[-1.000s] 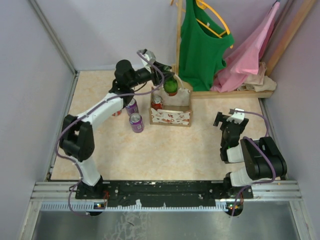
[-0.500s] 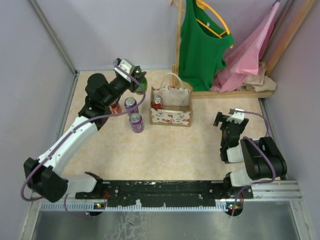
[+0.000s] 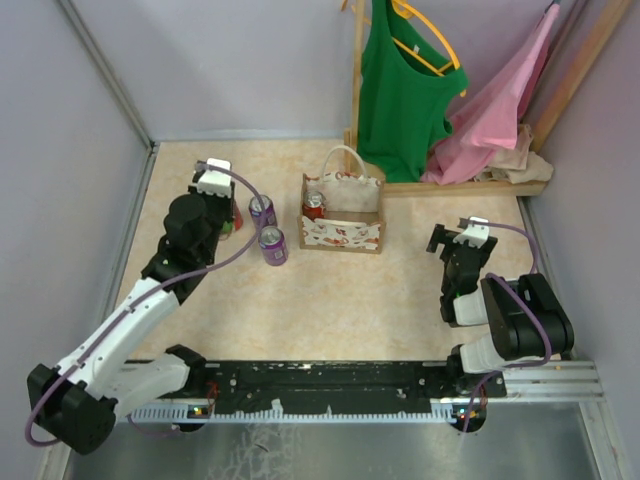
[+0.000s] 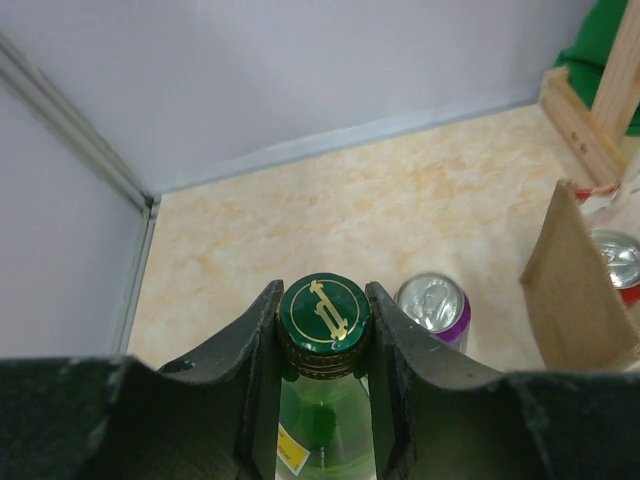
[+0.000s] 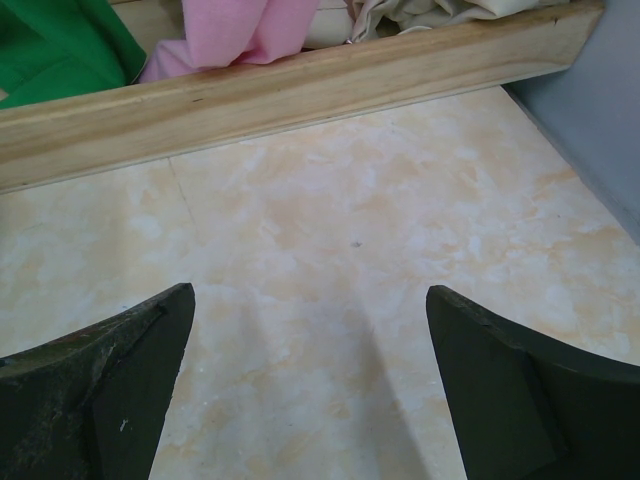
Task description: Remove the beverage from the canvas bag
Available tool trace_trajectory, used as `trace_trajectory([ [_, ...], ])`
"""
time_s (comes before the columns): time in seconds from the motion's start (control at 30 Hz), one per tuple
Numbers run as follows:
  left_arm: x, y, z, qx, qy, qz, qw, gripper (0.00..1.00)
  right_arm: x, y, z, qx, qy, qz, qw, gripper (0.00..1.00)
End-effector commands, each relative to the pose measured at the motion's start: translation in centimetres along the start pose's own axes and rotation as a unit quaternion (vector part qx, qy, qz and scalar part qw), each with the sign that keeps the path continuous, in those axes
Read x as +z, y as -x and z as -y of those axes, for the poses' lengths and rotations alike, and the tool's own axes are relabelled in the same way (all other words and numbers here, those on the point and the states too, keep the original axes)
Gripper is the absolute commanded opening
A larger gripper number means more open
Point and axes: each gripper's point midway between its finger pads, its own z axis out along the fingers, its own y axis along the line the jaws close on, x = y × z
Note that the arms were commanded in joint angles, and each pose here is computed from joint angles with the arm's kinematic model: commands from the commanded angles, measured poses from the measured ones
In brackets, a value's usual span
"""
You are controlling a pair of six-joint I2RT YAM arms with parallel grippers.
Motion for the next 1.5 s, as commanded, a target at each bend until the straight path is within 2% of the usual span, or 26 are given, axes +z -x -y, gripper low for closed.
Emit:
trace_trajectory([
  [0.0,-0.9,-0.4,-1.9,-0.069,0.067,0.043,0.994,0.00,0.6,2.1,-0.1,0.014,-0.003,0.033,0.999,0.99],
  [0.1,-0.7,-2.3,-1.2,-0.088,0.062,0.046,0.993,0.00,0.6,2.1,-0.1,0.013,-0.003,0.033,0.999,0.99],
  [0.3,0.4,-5.1,-0.1,-0.081,0.063,0.041,0.994,0.00,0.6,2.1,-0.1,0.014,-0.003,0.033,0.999,0.99],
  [0.73,1.8,-7.5,-1.4,-0.150,0.063,0.049,0.985,0.00,0.6,2.1,-0.1,0.014,-0.002,0.033,0.999,0.99],
  [0.93,2.1,-8.2,-1.1,-0.189,0.039,0.062,0.979,0.00,0.6,2.1,-0.1,0.013,-0.002,0.033,0.999,0.99],
  [1.3,3.2,-9.0,1.1,-0.193,-0.013,0.064,0.979,0.00,0.6,2.1,-0.1,0.014,-0.002,0.034,0.999,0.99],
  [1.37,3.3,-9.4,1.1,-0.191,-0.011,0.055,0.980,0.07,0.6,2.1,-0.1,0.014,-0.003,0.033,0.999,0.99],
  [1.43,3.3,-9.6,1.0,-0.189,-0.008,0.047,0.981,0.27,0.6,2.1,-0.1,0.014,-0.002,0.033,0.999,0.99],
  [1.47,3.3,-9.7,0.9,-0.187,-0.006,0.044,0.981,0.58,0.6,2.1,-0.1,0.013,-0.002,0.033,0.999,0.99],
])
